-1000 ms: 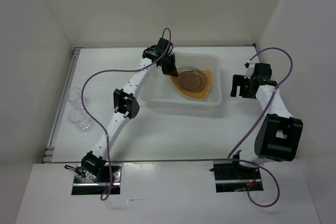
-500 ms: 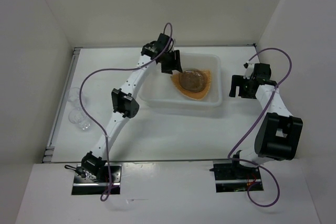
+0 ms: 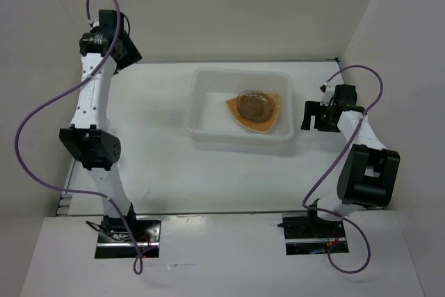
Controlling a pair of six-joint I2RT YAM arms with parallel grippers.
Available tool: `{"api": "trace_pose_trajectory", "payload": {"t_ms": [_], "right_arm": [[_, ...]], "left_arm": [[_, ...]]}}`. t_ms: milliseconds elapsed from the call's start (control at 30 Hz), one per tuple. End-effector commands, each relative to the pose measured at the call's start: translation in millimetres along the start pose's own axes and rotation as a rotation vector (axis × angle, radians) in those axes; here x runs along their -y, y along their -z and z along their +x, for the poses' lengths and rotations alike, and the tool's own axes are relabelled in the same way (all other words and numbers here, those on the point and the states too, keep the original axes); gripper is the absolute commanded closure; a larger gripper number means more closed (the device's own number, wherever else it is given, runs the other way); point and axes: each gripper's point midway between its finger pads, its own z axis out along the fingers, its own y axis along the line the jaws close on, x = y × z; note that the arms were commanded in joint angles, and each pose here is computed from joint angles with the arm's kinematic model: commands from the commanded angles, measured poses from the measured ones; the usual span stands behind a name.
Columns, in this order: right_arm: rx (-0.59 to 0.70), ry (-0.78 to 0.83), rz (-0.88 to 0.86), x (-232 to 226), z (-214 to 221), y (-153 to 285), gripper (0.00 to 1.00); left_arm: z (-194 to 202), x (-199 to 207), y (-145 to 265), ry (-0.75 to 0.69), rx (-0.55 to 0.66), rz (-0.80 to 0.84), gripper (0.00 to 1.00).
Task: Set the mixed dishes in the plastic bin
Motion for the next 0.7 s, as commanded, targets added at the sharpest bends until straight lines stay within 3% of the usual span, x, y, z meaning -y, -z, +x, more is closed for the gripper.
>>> {"api": "trace_pose_trajectory", "payload": {"t_ms": [0, 33, 100, 300, 667], "right_arm": [[0.029, 0.020, -0.013, -2, -9, -1, 0.07], [0.020, 0.017, -0.014, -2, -7, -3, 0.07], [0.020, 0.017, -0.014, -2, -7, -3, 0.07], [0.019, 0.017, -0.005, -1, -9, -1, 0.07], [0.000, 0.022, -0.007, -1, -6, 1, 0.07]], "left_arm": [[27, -43, -34, 0.021, -0.043, -0.082, 0.24], [60, -57, -60, 0.037, -0.099, -0.065, 0.24], [58, -91, -52, 0.112, -0.067, -0.049, 0.24], [117, -146, -96, 0.023, -0.213, -0.181, 0.22], [128, -175, -126, 0.016, -0.256, -0.257, 0.21]]}}
